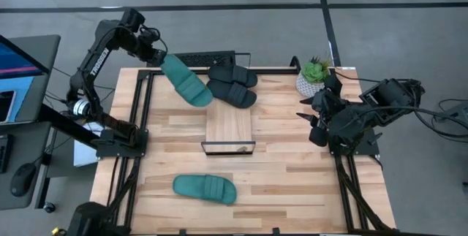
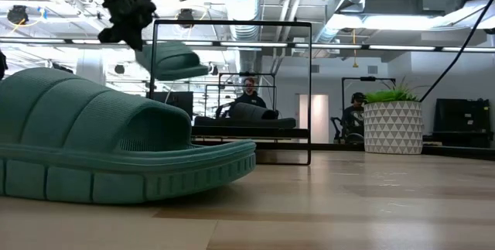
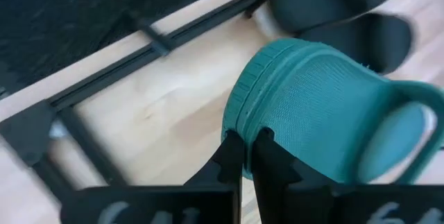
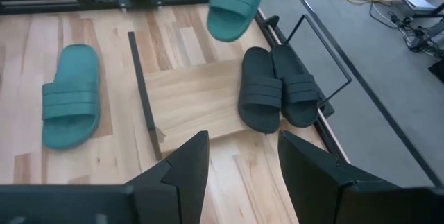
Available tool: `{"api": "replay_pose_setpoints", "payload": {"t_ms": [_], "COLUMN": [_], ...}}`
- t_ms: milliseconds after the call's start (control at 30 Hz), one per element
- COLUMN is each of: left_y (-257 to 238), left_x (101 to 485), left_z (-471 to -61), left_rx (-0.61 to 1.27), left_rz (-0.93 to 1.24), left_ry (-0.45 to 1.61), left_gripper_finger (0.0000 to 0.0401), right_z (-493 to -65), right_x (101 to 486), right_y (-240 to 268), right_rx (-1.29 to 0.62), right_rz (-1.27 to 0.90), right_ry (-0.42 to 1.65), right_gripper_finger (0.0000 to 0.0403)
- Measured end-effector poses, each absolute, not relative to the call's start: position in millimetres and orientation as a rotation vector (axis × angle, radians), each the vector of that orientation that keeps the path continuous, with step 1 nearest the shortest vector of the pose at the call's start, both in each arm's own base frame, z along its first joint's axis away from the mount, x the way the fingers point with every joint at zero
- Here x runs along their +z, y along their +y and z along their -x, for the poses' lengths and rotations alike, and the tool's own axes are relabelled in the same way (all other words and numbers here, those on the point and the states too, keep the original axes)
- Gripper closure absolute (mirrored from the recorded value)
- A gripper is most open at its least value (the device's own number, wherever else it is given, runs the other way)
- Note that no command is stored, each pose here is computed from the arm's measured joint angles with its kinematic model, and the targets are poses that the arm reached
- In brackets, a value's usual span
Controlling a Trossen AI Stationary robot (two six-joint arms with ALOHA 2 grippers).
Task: Pick and place slides into the shelf
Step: Put the top green slides on the shelf
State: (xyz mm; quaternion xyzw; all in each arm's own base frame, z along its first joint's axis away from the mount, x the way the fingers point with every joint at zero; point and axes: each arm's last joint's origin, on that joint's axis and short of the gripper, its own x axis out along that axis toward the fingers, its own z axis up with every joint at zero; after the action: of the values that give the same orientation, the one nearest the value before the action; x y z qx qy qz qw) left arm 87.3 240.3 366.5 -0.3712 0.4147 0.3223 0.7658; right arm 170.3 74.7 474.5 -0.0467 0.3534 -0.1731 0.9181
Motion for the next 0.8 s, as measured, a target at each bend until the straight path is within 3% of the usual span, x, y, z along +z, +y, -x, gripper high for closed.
{"api": "replay_pose_setpoints", "payload": {"t_ms": [433, 800], "left_y": [192, 153], "left_x": [404, 355], "left_z": [-98, -136], "left_rx": [0.689, 0.718], "left_rz": [0.825, 0.892], "left_ry": [0.547, 0.307], "left_gripper_finger": [0.0401, 0.0401], "right_z": [-166, -163], "right_x": [474, 474], "right_y": [83, 90], "right_rx": [-0.306, -0.266], "right_rz": [0.114, 0.131], "right_ry": [0.725, 0.721], "right_gripper_finger": [0.0236, 0.0236]}}
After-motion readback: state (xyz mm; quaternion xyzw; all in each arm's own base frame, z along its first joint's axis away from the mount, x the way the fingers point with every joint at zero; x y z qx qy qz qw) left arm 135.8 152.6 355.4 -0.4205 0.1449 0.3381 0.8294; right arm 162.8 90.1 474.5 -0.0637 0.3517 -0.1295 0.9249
